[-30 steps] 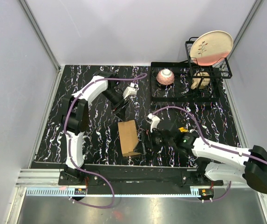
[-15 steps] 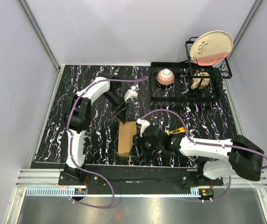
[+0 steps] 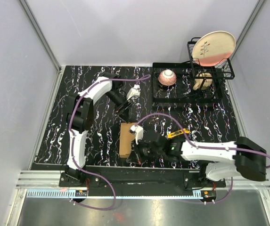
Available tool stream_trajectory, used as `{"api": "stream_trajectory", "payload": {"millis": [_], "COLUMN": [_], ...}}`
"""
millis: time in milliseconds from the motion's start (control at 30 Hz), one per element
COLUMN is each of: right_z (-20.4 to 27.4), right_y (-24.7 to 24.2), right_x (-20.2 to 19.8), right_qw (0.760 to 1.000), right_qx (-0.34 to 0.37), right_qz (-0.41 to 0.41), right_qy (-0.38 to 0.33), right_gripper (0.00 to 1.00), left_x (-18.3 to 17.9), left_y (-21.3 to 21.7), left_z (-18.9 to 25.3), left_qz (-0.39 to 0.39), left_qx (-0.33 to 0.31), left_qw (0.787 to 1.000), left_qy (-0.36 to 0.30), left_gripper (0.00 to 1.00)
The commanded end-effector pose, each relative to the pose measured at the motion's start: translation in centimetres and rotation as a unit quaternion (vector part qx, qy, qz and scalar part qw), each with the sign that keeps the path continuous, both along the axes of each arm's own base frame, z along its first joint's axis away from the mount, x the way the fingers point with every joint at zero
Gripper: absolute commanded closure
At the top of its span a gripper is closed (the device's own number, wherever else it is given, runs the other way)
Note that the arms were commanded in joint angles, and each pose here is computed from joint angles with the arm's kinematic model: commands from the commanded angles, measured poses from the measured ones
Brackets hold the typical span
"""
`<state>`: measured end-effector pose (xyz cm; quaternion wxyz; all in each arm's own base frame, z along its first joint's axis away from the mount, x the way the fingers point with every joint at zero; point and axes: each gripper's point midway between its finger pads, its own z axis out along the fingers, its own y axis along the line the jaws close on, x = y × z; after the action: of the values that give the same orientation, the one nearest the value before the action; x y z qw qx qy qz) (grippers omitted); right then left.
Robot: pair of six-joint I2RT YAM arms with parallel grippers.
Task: Unpack the express box
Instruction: Adjust the express box at the center of the board.
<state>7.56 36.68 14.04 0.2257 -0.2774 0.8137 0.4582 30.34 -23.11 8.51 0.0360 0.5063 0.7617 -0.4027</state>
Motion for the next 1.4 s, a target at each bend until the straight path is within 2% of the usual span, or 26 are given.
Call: {"api": "stream_trajectory", "payload": {"millis": [0,167,433,700,1067,1233,1367], "right_z": [-2.4,-6.0,-7.4,-9.7,-10.4,-10.8,-11.1], "right_y": [2.4,3.5,2.8,2.8,1.6,1.9,1.3], "right_x": [-1.4,-1.1,2.5,2.7,3.6,4.1,5.7], "right_qw": [0.998,0.999,0.997,0.997,0.993,0.992,0.987], "right_qx": [0.015,-0.001,-0.008,-0.017,-0.028,-0.032,-0.035], "right_qz": [0.055,0.042,-0.053,-0.076,-0.111,-0.118,-0.152], "right_qy": [-0.013,-0.004,-0.054,-0.029,-0.036,-0.037,-0.031], "right_gripper": [0.99,1.0,1.0,1.0,1.0,1.0,1.0], "left_x": [-0.8,-0.9,-1.2,-2.4,-4.2,-4.2,-5.0], "left_y": [-0.6,-0.8,-1.3,-2.0,-1.0,-1.3,-1.7], "left_z": [2.1,2.1,1.1,1.4,0.0,1.9,5.4], "left_qz": [-0.005,-0.006,-0.011,-0.035,-0.06,-0.056,-0.058], "left_qx": [-0.03,-0.035,-0.036,-0.06,-0.023,-0.032,-0.04], "left_qw": [0.999,0.999,0.998,0.995,0.994,0.996,0.997], "left_qy": [0.022,0.027,0.045,0.074,0.083,0.065,0.026], "left_gripper": [0.22,0.22,0.23,0.23,0.23,0.27,0.28]}}
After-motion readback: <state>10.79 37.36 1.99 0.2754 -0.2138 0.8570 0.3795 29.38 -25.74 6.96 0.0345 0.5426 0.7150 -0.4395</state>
